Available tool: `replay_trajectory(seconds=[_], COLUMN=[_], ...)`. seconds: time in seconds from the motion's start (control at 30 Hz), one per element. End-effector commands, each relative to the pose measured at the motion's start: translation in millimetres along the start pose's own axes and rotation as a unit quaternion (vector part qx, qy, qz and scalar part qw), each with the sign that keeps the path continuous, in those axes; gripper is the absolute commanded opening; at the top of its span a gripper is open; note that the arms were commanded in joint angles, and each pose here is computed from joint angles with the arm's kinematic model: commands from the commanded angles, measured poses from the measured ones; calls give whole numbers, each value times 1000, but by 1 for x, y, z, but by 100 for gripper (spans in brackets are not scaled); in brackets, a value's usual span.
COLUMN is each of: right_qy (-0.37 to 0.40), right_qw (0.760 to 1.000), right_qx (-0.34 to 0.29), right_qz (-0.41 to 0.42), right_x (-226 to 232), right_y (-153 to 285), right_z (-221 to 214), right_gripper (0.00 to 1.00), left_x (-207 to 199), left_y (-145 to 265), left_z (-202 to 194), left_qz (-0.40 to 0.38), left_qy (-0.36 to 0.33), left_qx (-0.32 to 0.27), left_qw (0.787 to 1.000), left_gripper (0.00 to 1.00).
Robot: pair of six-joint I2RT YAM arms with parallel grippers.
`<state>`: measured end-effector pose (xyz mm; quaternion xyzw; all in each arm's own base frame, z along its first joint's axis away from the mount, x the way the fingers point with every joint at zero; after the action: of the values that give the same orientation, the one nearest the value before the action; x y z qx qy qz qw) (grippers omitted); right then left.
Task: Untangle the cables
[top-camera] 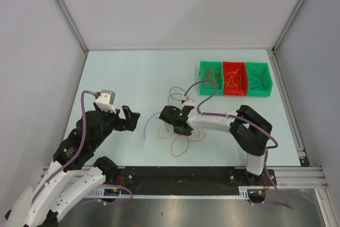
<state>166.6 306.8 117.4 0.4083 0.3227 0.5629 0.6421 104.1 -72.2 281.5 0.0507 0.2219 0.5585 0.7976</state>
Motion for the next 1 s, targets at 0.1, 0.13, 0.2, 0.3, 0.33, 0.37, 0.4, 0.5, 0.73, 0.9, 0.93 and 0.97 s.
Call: replay_trajectory(seconds=[0.1, 0.13, 0.2, 0.3, 0.33, 0.37, 0.4, 0.5, 0.73, 0.9, 0.93, 0.97], right_qy=[9, 12, 11, 12, 13, 11, 9, 14, 21, 26, 34, 32], right_qw=[1000, 1000, 1000, 1000, 1000, 999, 999, 998, 991, 979, 976, 972], right_qx=[-11, -12, -14, -22, -26, -32, -36, -52, -114, -164, -172, -180], right_qz=[-13, -11, -8, 5, 9, 19, 28, 39, 73, 117, 128, 145], right_x=[-1, -1, -1, -2, -2, -3, -2, -5, -8, -7, -8, -7], right_y=[-4, -3, -1, 9, 13, 23, 30, 54, 129, 189, 199, 207], right_z=[0, 1, 3, 7, 10, 14, 19, 33, 79, 117, 121, 125], right_gripper=[14, 5, 0, 0, 0, 0, 0, 0, 0, 0, 0, 1], left_x=[-1, 0, 0, 0, 0, 0, 0, 1, 2, 4, 5, 6], left_y=[-3, -3, -3, -3, -3, -3, -3, -2, 0, 2, 2, 2], left_z=[0, 0, 0, 0, -1, 0, 0, 0, 1, 2, 2, 2], left_qz=[3, 4, 5, 8, 8, 7, 7, 9, 17, 28, 33, 37], left_qy=[1, 1, 1, 1, 1, 1, 1, 2, 3, 7, 7, 8], left_qx=[0, 0, -1, 0, 0, -1, -2, -3, -11, -16, -18, -18], left_qw=[1000, 1000, 1000, 1000, 1000, 1000, 1000, 1000, 1000, 999, 999, 999], left_gripper=[100, 100, 100, 100, 100, 100, 100, 100, 100, 100, 100, 100])
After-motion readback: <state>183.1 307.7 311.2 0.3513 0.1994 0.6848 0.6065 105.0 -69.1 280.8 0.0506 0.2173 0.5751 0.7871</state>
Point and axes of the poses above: each gripper's point midway between its finger pads, its own y axis back along the fingers, its own x axis along the line the jaws close on, z = x × y, the point moved 10 cm from there along y, back along the fingers, and after that the axes turned 3 degrees about y, right-handed, at the moved point
